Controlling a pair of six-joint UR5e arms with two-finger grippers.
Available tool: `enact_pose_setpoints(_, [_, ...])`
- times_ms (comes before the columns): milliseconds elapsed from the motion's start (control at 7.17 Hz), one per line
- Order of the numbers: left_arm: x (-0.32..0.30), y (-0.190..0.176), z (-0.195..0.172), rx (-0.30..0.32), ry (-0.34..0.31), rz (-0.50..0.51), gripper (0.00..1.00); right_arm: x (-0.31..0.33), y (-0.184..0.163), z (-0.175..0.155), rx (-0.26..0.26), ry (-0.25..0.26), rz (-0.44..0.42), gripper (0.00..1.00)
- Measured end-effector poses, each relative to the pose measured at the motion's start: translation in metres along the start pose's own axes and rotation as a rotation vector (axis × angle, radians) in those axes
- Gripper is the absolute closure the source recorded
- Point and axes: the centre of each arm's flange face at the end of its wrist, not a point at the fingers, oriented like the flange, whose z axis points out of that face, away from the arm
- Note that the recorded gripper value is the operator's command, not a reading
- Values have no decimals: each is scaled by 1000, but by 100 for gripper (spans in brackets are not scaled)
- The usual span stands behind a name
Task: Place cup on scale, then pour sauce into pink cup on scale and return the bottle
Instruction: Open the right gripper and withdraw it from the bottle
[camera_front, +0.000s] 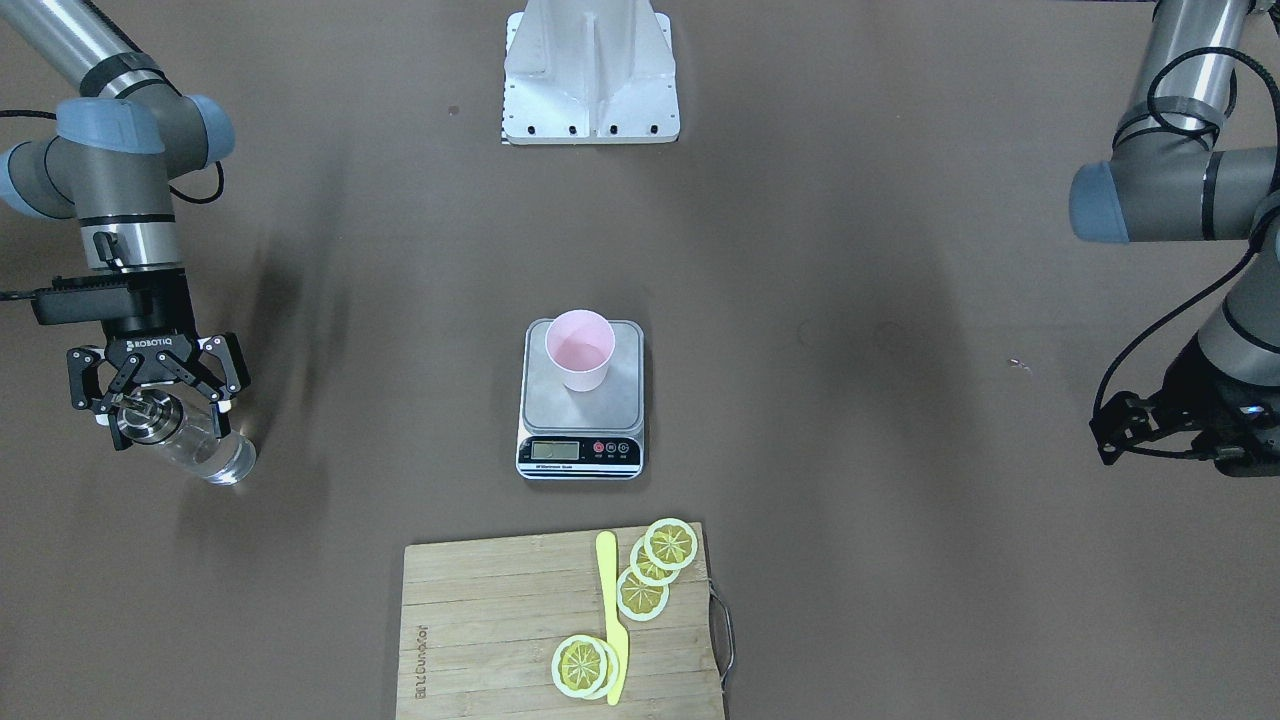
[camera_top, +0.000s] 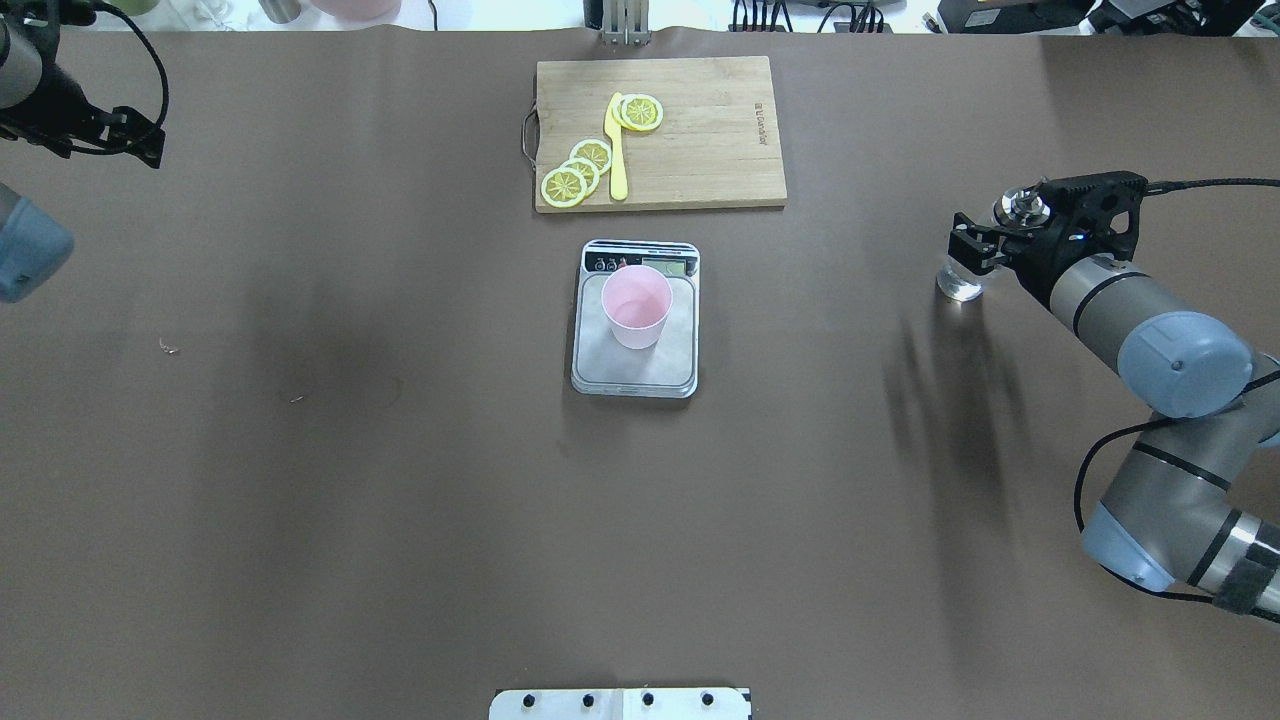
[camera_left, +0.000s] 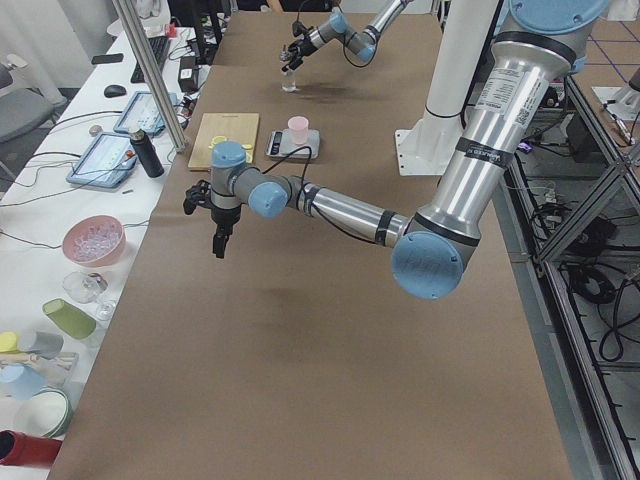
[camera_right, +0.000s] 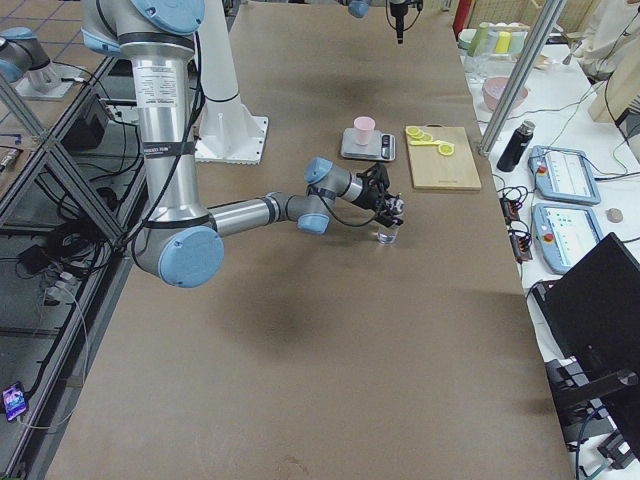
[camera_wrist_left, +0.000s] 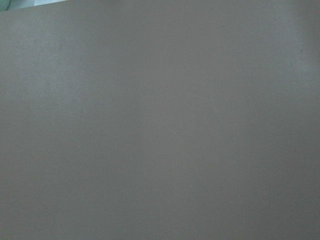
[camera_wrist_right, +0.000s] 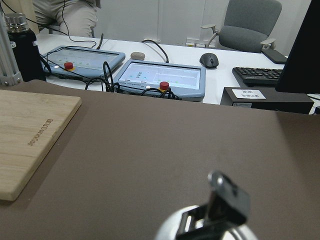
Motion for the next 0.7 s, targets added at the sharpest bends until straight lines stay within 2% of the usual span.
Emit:
enact_pose_setpoints(419, [-1,0,1,-1,-1,0,1,16,9,-62,-5,-27,-2,0])
enact_pose_setpoints(698, [-3,2,2,-3,-2,-1,1,27,-10,-120,-18,-57,9,0])
